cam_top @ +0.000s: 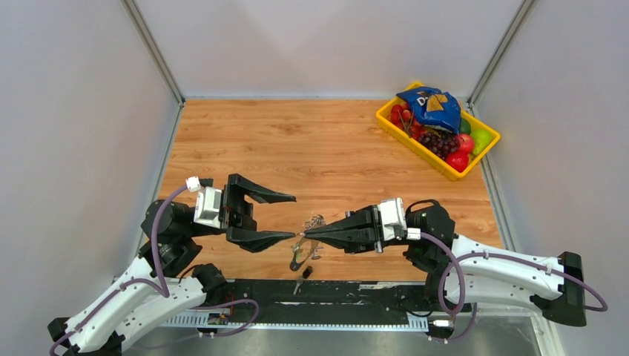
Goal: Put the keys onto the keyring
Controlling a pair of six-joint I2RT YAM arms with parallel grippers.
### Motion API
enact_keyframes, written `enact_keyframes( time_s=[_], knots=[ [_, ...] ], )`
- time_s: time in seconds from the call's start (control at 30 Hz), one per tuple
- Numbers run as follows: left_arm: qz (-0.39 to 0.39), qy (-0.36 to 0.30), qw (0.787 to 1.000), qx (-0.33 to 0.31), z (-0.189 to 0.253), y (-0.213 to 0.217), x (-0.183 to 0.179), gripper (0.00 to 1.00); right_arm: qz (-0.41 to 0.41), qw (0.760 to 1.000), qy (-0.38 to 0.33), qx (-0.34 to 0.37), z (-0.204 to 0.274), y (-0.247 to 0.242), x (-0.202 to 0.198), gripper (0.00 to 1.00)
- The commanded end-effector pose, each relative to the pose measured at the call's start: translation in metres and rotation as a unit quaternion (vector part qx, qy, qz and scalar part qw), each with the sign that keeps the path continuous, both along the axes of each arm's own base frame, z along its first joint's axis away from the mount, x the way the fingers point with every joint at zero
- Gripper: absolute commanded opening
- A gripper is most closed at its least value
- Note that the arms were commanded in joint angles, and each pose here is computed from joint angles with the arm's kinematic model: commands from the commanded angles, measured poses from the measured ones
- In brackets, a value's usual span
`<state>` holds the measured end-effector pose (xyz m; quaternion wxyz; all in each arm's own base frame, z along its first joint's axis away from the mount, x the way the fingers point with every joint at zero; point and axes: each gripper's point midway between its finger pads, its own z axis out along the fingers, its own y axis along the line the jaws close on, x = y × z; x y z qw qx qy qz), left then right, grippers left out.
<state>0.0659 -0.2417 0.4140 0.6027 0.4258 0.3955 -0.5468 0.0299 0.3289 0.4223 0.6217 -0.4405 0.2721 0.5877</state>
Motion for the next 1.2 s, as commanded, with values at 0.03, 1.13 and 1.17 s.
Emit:
enact_keyframes(
  time_s=[0.03,1.13,1.17],
  knots=[
    [-0.015,-0.017,1.0,-0.017,0.011,0.0,-0.005,0.77,0.007,0.998,-0.017,0.06,0.042,-0.012,-0.006,0.0],
    [-0.06,-0.009,0.998,0.014,-0.002,-0.006,-0.016,0.1,-0.027,0.998,-0.013,0.048,0.039,-0.001,0.009,0.0],
    [-0.06,-0.011,0.998,0.013,-0.001,-0.005,-0.016,0.05,-0.031,0.998,-0.012,0.046,0.038,-0.001,0.011,0.0]
  ],
)
